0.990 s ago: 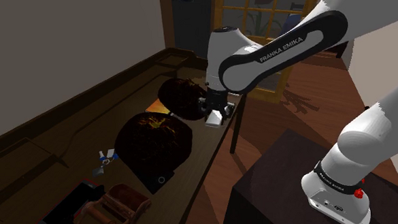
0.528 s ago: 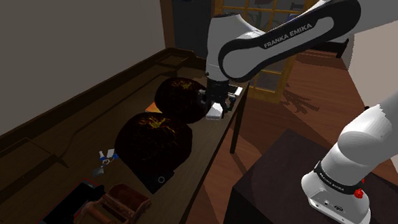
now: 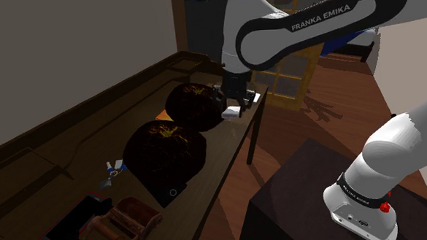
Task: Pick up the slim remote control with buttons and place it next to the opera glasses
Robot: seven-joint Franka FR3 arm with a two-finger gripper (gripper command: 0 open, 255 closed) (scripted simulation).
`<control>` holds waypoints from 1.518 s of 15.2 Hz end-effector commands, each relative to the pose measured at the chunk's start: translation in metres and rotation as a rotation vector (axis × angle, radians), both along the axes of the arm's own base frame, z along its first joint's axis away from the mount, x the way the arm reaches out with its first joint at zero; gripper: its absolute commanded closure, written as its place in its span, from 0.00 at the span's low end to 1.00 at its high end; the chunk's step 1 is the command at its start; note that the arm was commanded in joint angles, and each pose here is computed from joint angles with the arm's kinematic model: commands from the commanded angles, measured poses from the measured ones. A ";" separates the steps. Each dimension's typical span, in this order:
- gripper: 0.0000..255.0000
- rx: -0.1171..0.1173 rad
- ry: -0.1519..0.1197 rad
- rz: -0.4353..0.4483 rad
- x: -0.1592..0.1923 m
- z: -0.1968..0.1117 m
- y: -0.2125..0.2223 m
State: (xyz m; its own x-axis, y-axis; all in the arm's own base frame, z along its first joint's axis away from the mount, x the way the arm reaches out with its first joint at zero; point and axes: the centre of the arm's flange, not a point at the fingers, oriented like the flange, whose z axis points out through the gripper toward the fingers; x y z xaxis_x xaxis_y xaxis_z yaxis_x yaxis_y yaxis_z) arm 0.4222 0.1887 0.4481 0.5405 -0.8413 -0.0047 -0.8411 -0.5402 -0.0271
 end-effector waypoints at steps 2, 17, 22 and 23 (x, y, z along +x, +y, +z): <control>1.00 0.000 -0.001 0.001 0.000 0.017 0.000; 1.00 0.000 -0.001 0.001 -0.042 0.057 0.082; 1.00 0.000 -0.001 0.001 -0.072 0.057 0.140; 1.00 0.000 -0.001 0.001 -0.078 0.057 0.152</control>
State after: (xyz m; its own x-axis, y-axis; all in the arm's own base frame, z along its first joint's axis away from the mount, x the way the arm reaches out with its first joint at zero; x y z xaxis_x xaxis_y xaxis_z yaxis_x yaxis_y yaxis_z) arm 0.3505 0.3286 0.5035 0.5427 -0.8399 -0.0040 -0.8397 -0.5424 -0.0280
